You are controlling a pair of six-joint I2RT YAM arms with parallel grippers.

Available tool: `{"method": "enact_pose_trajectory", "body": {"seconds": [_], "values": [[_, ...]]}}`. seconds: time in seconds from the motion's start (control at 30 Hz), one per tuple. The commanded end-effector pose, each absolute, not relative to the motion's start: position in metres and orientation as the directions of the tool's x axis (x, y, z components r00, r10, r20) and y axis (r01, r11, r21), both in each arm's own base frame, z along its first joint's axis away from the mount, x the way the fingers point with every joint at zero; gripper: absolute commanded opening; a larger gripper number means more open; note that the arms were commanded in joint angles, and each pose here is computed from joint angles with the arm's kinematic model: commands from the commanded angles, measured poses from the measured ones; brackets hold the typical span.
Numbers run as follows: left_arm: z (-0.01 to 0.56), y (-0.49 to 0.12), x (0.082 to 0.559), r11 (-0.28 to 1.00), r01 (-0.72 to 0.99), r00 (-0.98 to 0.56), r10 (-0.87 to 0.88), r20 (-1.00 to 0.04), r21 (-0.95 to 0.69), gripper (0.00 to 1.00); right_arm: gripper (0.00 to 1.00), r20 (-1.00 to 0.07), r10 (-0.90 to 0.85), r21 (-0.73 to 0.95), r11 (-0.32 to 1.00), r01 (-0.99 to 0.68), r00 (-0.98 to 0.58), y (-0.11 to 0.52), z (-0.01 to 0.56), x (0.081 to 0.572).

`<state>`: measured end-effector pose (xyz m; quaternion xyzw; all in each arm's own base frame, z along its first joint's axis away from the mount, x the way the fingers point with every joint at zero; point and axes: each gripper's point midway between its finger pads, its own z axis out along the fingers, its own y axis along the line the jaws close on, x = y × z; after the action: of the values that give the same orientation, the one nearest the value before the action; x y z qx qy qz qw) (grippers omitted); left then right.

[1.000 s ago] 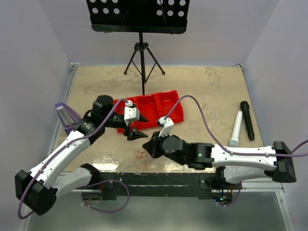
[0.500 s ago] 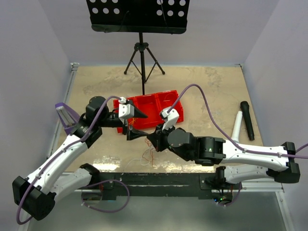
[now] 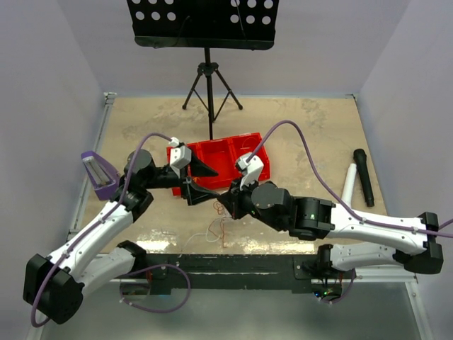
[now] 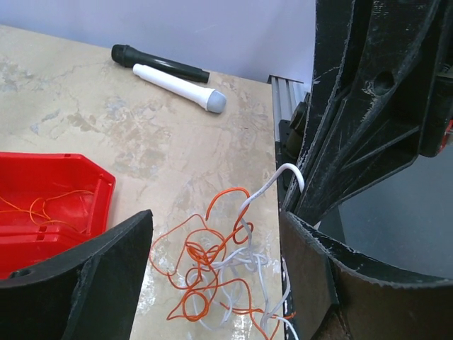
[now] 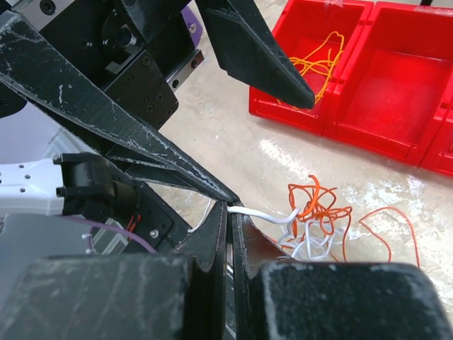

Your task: Untangle the cables

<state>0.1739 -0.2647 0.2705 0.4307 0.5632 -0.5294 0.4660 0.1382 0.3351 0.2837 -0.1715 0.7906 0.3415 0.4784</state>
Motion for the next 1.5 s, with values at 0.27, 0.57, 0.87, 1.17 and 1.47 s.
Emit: {"method": "enact_pose_trajectory", "body": {"seconds": [0.27, 0.57, 0.87, 1.17, 1.47], "values": [[0.252, -0.267, 0.132, -0.112, 0.981, -0.153, 0.055, -0.987, -0.158, 0.79, 0.0, -0.812, 0.389, 0.533, 0.189, -0.824, -0.436, 0.387, 0.445, 0.103], [0.257, -0.256, 0.142, -0.119, 0.993, -0.002, 0.203, -0.979, -0.027, 0.84, 0.0, -0.841, 0.354, 0.516, 0.299, -0.803, -0.409, 0.338, 0.43, 0.114], [0.271, -0.259, 0.139, -0.17, 0.985, 0.04, 0.172, -0.984, 0.011, 0.84, 0.0, -0.851, 0.319, 0.509, 0.309, -0.804, -0.416, 0.319, 0.421, 0.109], [0.314, -0.265, 0.176, 0.04, 0.997, 0.066, 0.066, -0.996, 0.069, 0.83, 0.01, -0.859, 0.269, 0.5, 0.258, -0.827, -0.435, 0.334, 0.409, 0.1], [0.322, -0.271, 0.135, -0.18, 0.979, -0.096, -0.005, -0.995, -0.094, 0.82, 0.09, -0.847, 0.291, 0.51, 0.212, -0.834, -0.445, 0.342, 0.41, 0.097]]}}
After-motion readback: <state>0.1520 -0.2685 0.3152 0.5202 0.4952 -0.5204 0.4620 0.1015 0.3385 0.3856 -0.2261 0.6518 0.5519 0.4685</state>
